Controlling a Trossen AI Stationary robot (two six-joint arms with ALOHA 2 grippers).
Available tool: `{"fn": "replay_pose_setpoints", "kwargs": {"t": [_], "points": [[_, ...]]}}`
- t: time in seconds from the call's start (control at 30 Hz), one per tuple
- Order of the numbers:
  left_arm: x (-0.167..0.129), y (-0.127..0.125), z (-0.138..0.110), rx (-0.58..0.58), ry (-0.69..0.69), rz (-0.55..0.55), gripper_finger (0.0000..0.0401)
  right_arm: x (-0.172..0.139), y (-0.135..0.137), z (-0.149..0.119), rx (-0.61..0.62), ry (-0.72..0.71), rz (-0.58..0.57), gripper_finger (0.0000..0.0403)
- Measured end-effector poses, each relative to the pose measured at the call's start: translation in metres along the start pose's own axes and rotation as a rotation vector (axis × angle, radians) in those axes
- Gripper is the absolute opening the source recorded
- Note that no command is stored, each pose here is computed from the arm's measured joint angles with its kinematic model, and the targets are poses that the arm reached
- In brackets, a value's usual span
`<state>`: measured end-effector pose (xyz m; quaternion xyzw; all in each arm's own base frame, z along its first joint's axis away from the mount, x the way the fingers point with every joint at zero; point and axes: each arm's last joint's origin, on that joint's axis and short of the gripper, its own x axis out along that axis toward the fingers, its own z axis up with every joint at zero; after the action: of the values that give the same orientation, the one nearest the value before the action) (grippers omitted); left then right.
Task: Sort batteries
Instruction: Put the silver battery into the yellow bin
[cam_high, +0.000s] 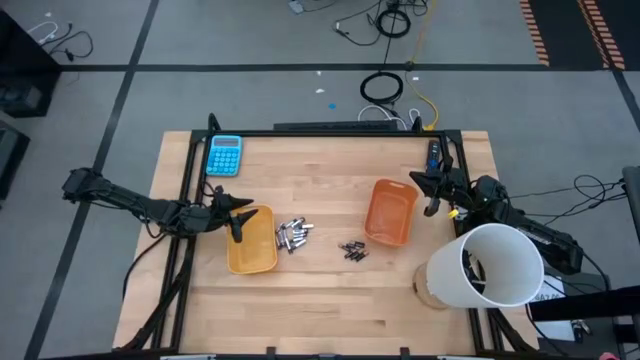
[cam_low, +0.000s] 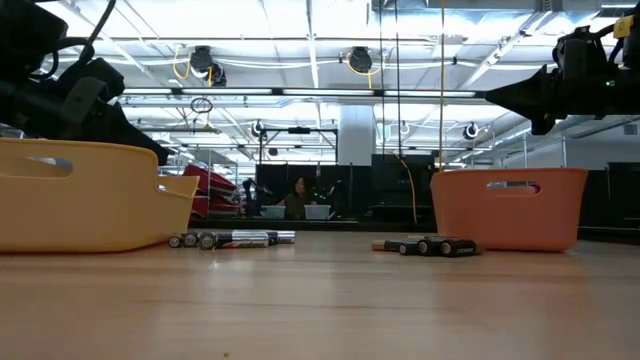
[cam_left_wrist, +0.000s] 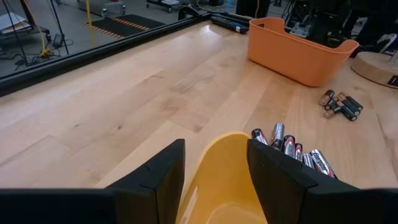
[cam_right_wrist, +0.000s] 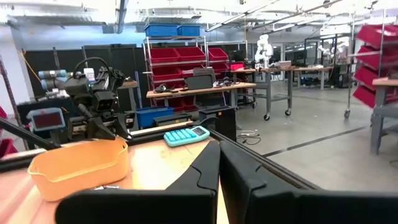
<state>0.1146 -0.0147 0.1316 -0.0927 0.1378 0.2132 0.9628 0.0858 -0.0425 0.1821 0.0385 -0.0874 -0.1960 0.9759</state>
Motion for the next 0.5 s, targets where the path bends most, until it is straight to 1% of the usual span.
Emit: {"fn": "replay_pose_setpoints", "kwargs": {"t": [0.07, 0.1, 0.2, 0.27, 0.4, 0.5], "points": [[0.0000, 0.0008, 0.0003, 0.040, -0.009, 0.026, 0.0182, 0.0000, 0.0000, 0.0000, 0.061, 0.000, 0.001, 0.0004], [0.0000, 0.0010, 0.0006, 0.035, -0.014, 0.033, 0.0182, 0.0000, 0.0001, -0.0001, 0.100, 0.002, 0.003, 0.0004], [0.0000, 0.0002, 0.0029, -0.049, -0.037, 0.030, 0.0182, 0.0000, 0.0001, 0.0005, 0.232, -0.005, 0.002, 0.0004], [-0.0001, 0.0003, 0.0030, -0.046, -0.037, 0.030, 0.0182, 0.0000, 0.0001, 0.0007, 0.299, -0.006, 0.003, 0.0004], [-0.0001, 0.0009, 0.0033, -0.064, -0.047, 0.052, 0.0182, 0.0000, 0.0000, -0.0006, 0.345, 0.007, 0.000, 0.0004], [-0.0002, 0.0011, 0.0064, -0.065, -0.084, 0.082, 0.0182, 0.0000, 0.0000, -0.0008, 0.365, 0.009, -0.001, 0.0004]]}}
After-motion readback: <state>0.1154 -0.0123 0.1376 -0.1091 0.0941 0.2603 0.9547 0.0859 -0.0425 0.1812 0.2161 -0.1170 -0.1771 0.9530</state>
